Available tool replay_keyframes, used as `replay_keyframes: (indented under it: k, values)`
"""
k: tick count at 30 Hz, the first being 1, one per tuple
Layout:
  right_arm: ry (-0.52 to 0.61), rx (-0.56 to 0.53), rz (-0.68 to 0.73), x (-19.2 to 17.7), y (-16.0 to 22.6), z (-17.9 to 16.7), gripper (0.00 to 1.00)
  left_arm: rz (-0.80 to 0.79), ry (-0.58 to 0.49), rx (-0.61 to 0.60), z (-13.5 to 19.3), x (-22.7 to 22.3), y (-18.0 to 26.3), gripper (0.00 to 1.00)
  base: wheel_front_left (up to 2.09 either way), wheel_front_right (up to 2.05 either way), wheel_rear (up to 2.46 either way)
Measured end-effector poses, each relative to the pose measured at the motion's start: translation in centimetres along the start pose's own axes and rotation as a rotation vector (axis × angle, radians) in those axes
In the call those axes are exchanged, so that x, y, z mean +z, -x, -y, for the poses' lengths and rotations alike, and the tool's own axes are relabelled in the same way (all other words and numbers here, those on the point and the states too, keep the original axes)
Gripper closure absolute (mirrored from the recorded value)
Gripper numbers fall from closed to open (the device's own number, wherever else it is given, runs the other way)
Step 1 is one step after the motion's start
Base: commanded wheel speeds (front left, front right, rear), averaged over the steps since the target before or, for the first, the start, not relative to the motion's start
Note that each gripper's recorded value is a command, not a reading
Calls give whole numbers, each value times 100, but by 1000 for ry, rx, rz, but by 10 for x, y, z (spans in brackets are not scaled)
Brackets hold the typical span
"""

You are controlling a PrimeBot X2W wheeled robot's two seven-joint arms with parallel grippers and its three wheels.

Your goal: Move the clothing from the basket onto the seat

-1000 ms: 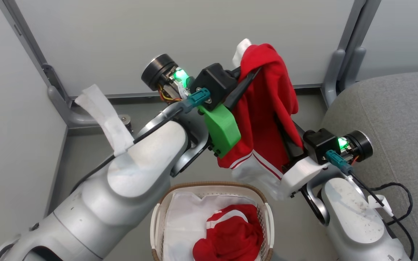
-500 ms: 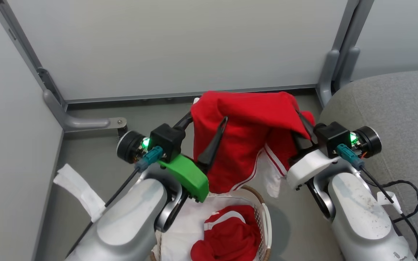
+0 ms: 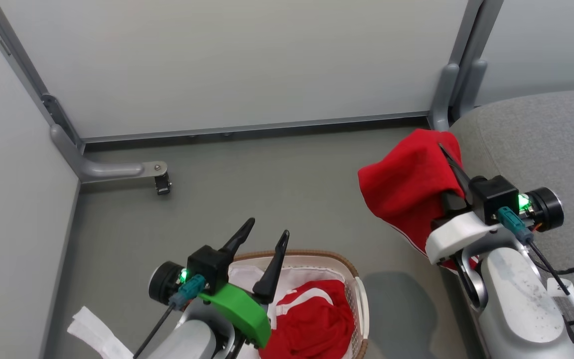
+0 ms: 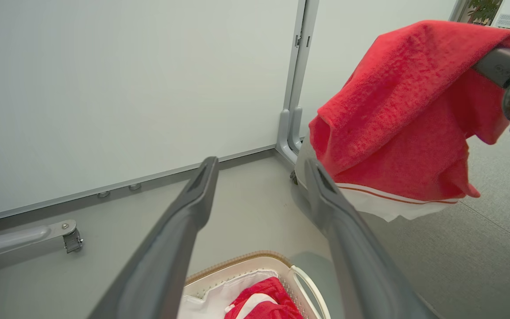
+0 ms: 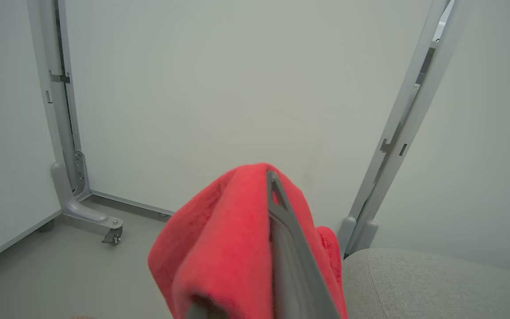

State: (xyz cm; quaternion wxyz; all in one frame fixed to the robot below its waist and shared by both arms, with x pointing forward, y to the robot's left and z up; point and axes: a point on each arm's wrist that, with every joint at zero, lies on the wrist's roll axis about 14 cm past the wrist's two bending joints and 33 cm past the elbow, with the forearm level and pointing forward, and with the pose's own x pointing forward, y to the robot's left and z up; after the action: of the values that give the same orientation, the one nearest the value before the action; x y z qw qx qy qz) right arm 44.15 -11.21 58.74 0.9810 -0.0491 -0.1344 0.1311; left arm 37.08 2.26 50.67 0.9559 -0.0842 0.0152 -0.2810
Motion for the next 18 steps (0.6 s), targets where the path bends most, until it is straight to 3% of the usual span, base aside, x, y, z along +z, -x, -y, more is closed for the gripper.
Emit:
replay_keyframes:
  k: [8, 18]
  values:
    - [5, -97, -45, -16, 25, 30, 100, -45, 18, -27, 14, -23, 10, 0, 0, 0, 0]
    - [27, -194, -64, -19, 55, 60, 100, -19, -19, -124, 37, -18, -12, 0, 0, 0, 0]
